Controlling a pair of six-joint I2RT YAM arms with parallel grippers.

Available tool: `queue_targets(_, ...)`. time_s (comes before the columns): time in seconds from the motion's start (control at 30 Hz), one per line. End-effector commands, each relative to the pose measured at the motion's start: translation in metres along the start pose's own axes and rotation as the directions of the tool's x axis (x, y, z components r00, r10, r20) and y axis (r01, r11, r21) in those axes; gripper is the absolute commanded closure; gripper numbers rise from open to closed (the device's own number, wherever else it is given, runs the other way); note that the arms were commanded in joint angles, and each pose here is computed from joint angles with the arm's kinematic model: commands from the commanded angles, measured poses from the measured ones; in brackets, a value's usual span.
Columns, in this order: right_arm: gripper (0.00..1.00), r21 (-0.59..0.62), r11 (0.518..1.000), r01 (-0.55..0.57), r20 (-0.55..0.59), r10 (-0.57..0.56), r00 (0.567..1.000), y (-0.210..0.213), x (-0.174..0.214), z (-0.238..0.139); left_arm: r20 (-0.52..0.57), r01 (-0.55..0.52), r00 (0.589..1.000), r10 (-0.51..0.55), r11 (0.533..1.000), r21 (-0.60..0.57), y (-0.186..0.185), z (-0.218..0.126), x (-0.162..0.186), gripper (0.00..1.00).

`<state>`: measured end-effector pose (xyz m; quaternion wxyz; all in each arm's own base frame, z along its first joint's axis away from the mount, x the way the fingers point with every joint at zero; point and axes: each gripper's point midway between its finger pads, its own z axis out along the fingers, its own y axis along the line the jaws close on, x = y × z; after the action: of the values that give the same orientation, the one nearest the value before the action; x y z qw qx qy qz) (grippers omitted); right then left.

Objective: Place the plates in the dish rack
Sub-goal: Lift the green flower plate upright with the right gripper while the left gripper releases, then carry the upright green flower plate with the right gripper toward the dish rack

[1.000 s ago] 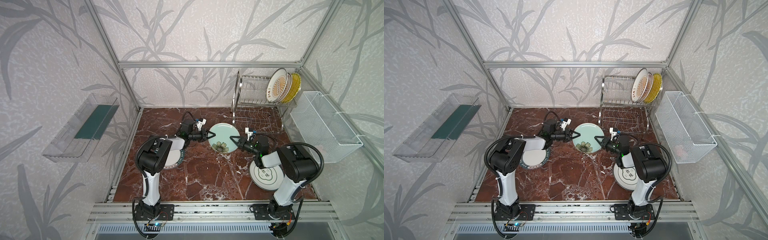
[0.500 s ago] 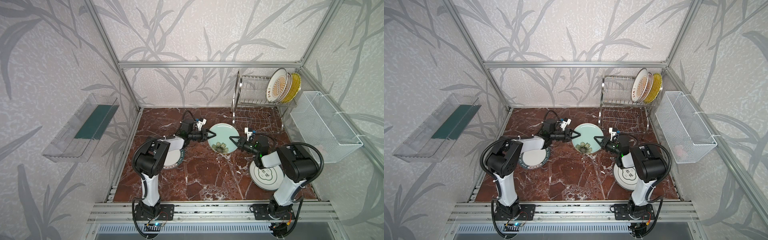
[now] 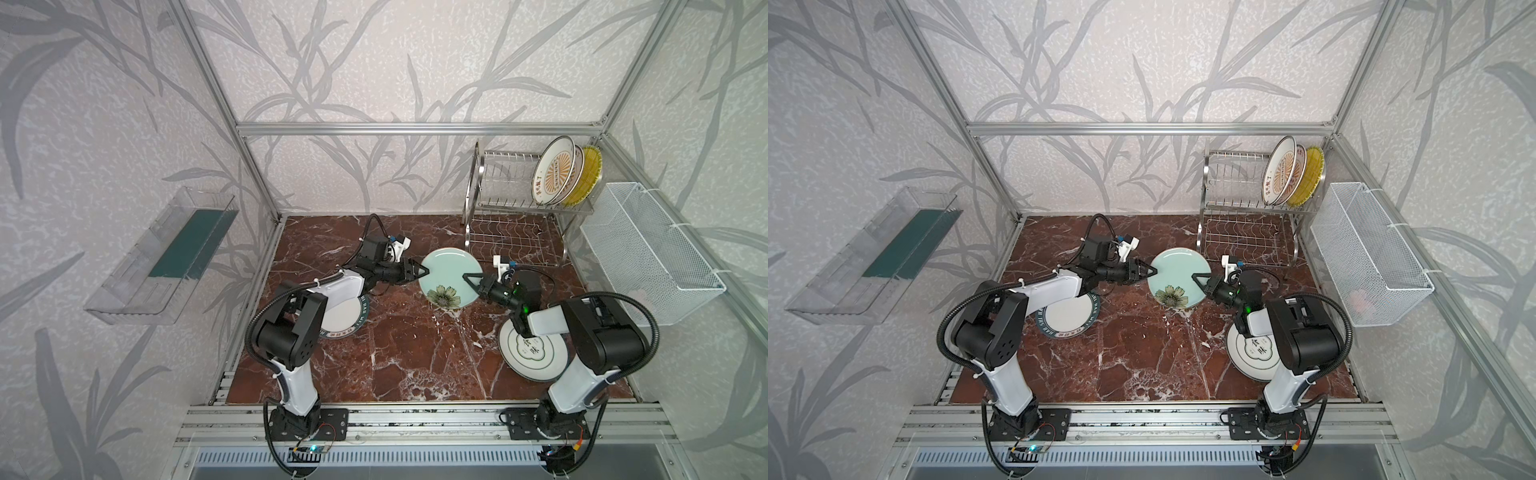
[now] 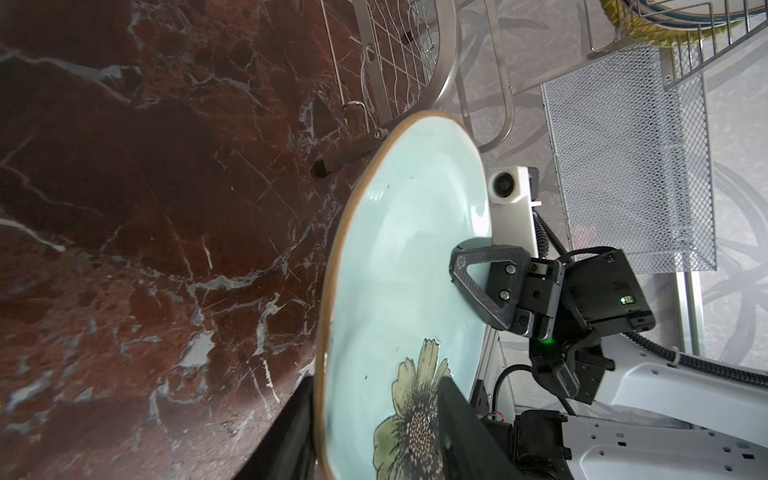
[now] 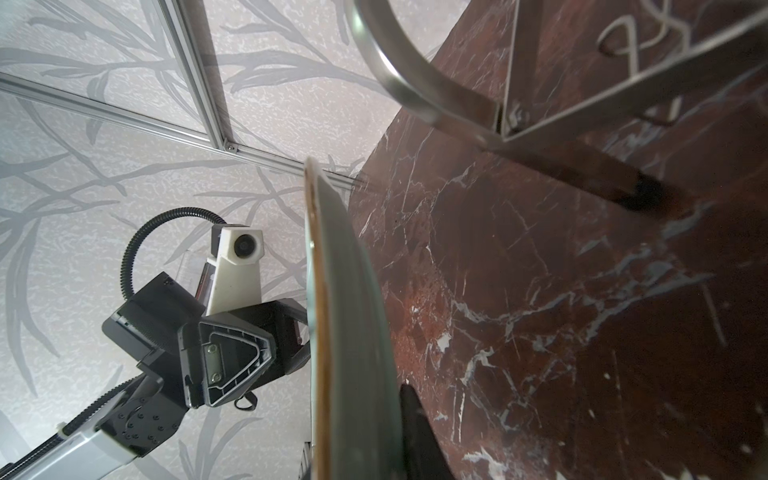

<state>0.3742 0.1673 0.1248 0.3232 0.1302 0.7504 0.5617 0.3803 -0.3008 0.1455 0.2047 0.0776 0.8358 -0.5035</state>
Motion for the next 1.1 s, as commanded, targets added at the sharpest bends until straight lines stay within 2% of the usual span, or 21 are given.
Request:
queue_targets(0.0, 1.0, -0.043, 0.989, 0.144, 0.052, -0.141, 0.989, 0.036, -0.019, -0.007, 0.037, -0.066, 0.997, 0.067, 0.997, -0.039, -0.012, -0.01, -0.012, 0.55)
queue_targets(0.27, 1.0, 0.005, 0.964, 0.265, 0.084, -0.265, 0.961, 0.069, -0.036, -0.023, 0.054, -0.074, 0.995, 0.078, 0.995, -0.068, -0.01, -0.018, -0.015, 0.55)
queue_targets(0.5, 1.0, 0.034, 0.944, 0.328, 0.118, -0.33, 0.937, 0.098, -0.054, -0.04, 0.065, -0.088, 0.994, 0.093, 0.994, -0.07, -0.013, -0.023, -0.014, 0.55)
queue_targets(1.07, 1.0, 0.04, 0.865, 0.5, 0.32, -0.485, 0.814, 0.204, -0.126, -0.097, 0.068, -0.093, 0.993, 0.096, 0.995, -0.046, -0.019, -0.026, -0.012, 0.55)
